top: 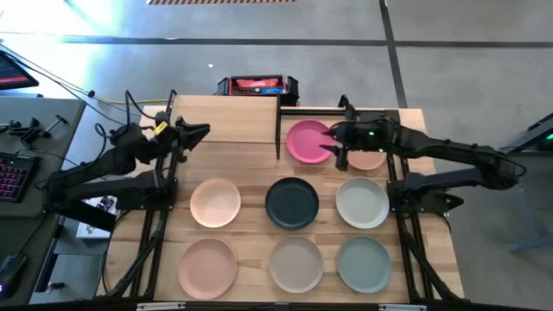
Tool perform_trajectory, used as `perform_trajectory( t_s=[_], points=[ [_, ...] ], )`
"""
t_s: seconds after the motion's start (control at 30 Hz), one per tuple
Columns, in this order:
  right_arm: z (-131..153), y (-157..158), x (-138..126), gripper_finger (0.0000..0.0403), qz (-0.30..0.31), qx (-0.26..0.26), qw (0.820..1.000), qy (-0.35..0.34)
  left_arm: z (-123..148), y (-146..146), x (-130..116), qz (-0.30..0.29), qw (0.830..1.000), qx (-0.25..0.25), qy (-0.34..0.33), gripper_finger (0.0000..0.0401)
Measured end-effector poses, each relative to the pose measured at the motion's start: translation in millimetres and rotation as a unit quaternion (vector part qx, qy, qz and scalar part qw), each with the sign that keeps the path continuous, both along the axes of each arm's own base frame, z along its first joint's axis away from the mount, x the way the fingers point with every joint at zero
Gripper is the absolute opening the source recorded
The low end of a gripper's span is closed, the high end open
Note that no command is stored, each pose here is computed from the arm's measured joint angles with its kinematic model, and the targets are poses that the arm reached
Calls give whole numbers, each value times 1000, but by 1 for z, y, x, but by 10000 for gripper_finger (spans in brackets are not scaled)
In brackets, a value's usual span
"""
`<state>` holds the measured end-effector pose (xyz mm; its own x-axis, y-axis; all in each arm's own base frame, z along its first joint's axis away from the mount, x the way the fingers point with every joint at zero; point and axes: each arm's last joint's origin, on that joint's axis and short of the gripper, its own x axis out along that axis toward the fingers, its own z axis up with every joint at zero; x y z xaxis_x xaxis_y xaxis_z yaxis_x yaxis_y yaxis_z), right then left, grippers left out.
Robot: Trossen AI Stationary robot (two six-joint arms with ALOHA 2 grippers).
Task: Place and stack plates onto a shelf
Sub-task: Put the pink plate on the shelf
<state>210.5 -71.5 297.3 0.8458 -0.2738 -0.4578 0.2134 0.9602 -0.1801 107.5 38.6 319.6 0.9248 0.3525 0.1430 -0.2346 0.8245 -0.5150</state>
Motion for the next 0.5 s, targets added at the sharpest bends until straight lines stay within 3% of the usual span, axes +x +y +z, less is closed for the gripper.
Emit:
perform_trajectory(
  t_s=[0.23,0.5],
  points=[
    [-33,-10,25,180,22,27,997,72,15,0,1,2,999,7,37,92],
    [-72,-17,47,180,39,49,987,150,6,1,2,1,996,-11,93,92]
  ],
)
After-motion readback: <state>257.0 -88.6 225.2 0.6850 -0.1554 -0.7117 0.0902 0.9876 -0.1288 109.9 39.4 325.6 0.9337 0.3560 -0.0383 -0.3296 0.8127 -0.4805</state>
